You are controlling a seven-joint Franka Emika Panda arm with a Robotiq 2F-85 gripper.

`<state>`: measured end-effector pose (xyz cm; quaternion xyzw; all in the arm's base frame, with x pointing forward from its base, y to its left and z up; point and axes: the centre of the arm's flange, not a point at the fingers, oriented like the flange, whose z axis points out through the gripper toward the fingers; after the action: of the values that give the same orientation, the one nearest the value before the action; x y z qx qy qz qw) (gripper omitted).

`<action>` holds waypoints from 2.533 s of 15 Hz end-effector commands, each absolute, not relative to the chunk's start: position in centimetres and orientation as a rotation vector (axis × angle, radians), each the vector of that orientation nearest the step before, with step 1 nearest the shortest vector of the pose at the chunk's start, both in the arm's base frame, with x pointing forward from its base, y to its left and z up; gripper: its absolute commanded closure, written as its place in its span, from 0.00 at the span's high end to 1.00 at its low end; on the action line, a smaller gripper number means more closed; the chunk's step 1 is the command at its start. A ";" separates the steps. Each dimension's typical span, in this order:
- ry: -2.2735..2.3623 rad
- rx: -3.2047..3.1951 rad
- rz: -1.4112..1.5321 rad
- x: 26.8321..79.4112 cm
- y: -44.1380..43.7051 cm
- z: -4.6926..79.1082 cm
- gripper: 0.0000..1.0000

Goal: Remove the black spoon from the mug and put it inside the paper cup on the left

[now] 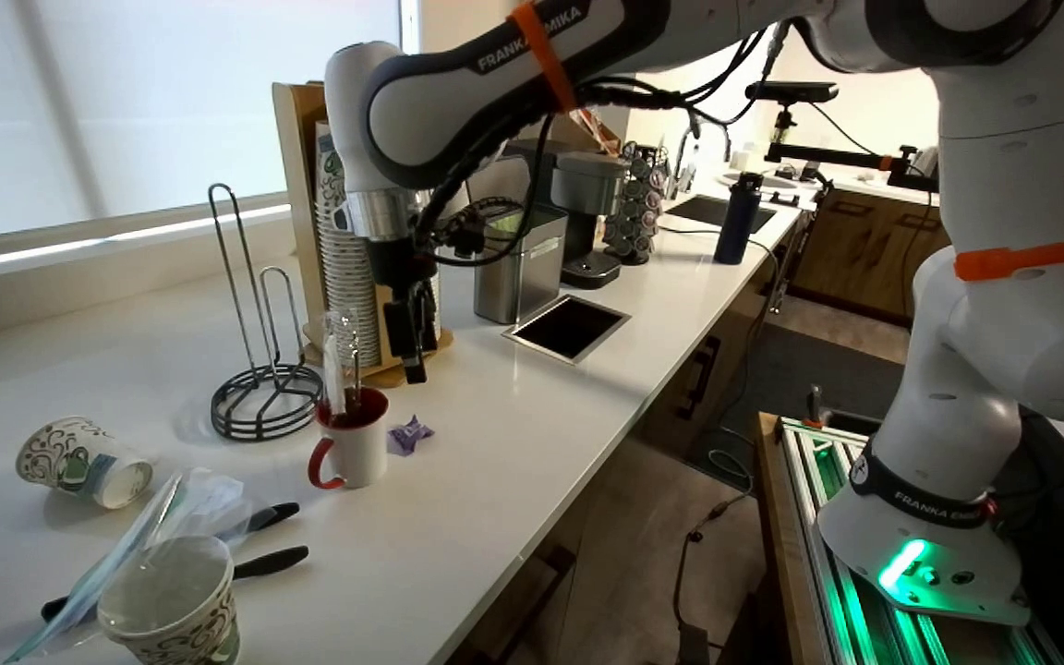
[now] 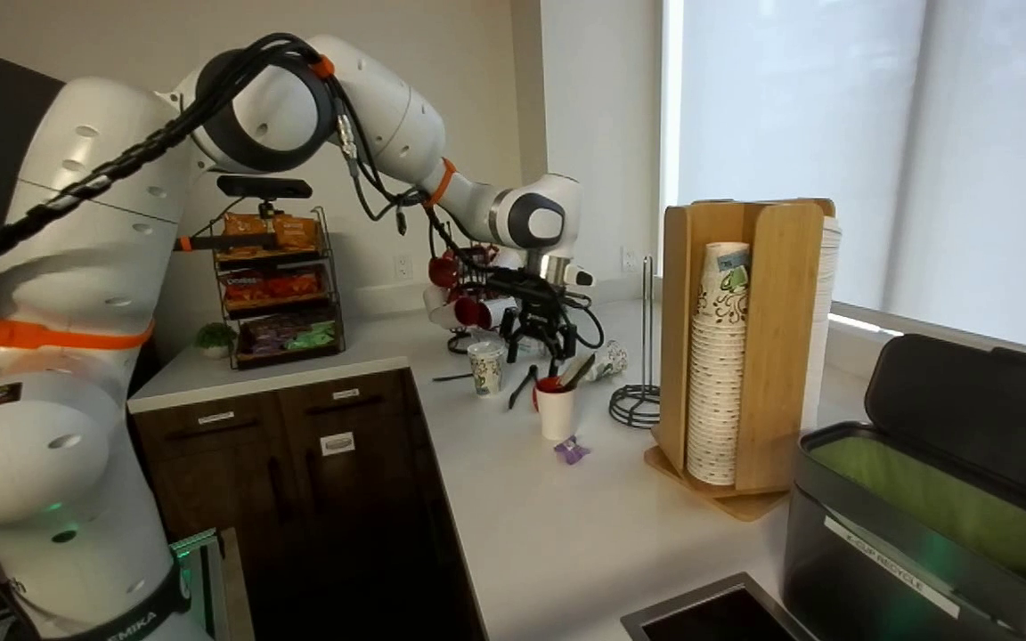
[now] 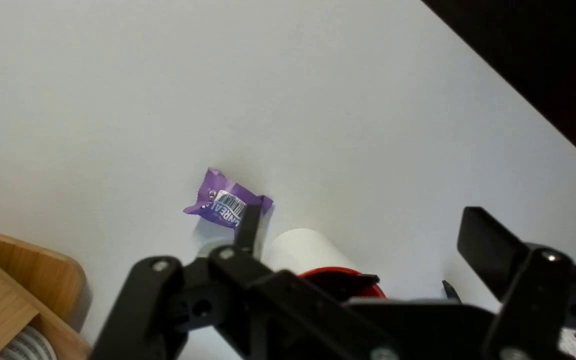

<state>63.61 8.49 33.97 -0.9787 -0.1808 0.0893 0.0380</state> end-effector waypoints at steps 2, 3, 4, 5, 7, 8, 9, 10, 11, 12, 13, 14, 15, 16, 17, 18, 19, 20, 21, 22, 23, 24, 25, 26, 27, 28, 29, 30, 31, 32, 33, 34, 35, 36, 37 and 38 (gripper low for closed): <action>-0.606 -3.039 0.304 66.6 10.7 31.3 1.00; -0.616 -3.045 0.300 66.9 11.2 31.0 1.00; -0.627 -3.048 0.295 67.2 11.7 30.7 0.99; -0.638 -3.048 0.298 67.5 12.2 30.5 0.97; -0.651 -3.051 0.301 67.8 13.1 30.3 0.94; -0.656 -3.054 0.298 67.9 13.5 30.1 0.89; -0.656 -3.055 0.296 68.0 13.7 30.1 0.80; -0.657 -3.055 0.299 68.1 13.9 30.0 0.68; -0.652 -3.054 0.308 68.2 14.1 30.0 0.60; -0.644 -3.052 0.334 68.3 14.2 29.8 0.52; -0.638 -3.049 0.343 68.3 14.2 29.7 0.45; -0.632 -3.048 0.356 68.4 14.2 29.6 0.36; -0.628 -3.047 0.367 68.4 14.1 29.5 0.29; -0.626 -3.045 0.381 68.4 14.1 29.4 0.20; -0.618 -3.043 0.402 68.4 14.0 29.3 0.14; -0.611 -3.043 0.416 68.4 13.9 29.3 0.07; -0.604 -3.041 0.436 68.3 13.7 29.4 0.01; -0.602 -3.038 0.451 68.2 13.6 29.5 0.00; -0.607 -3.036 0.467 68.1 13.5 29.6 0.00; -0.618 -3.030 0.490 67.9 13.4 30.0 0.00; -0.637 -3.017 0.506 67.7 13.4 30.4 0.01; -0.652 -3.011 0.519 67.3 13.4 31.2 0.01; -0.676 -3.000 0.519 66.9 13.4 32.1 0.01; -0.690 -2.992 0.519 66.7 13.3 32.8 0.01; -0.710 -2.980 0.514 66.6 13.3 33.5 0.01; -0.726 -2.971 0.501 66.4 13.1 34.5 0.01; -0.732 -2.971 0.493 66.3 12.9 35.2 0.01; -0.740 -2.970 0.471 65.9 12.6 36.2 0.01; -0.748 -2.974 0.449 65.7 12.3 37.1 0.01; -0.761 -2.981 0.412 65.4 12.1 38.3 0.01; -0.781 -2.982 0.384 65.2 12.0 39.2 0.01; -0.817 -2.976 0.348 65.0 12.1 40.4 0.01; -0.869 -2.956 0.326 65.1 12.3 41.2 0.01; -0.938 -2.922 0.309 65.3 12.7 41.9 0.01; -1.003 -2.893 0.281 65.3 13.1 42.6 0.01; -1.087 -2.851 0.259 65.5 13.9 43.1 0.01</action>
<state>66.36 12.93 41.87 -0.9519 -0.2911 0.0934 0.0199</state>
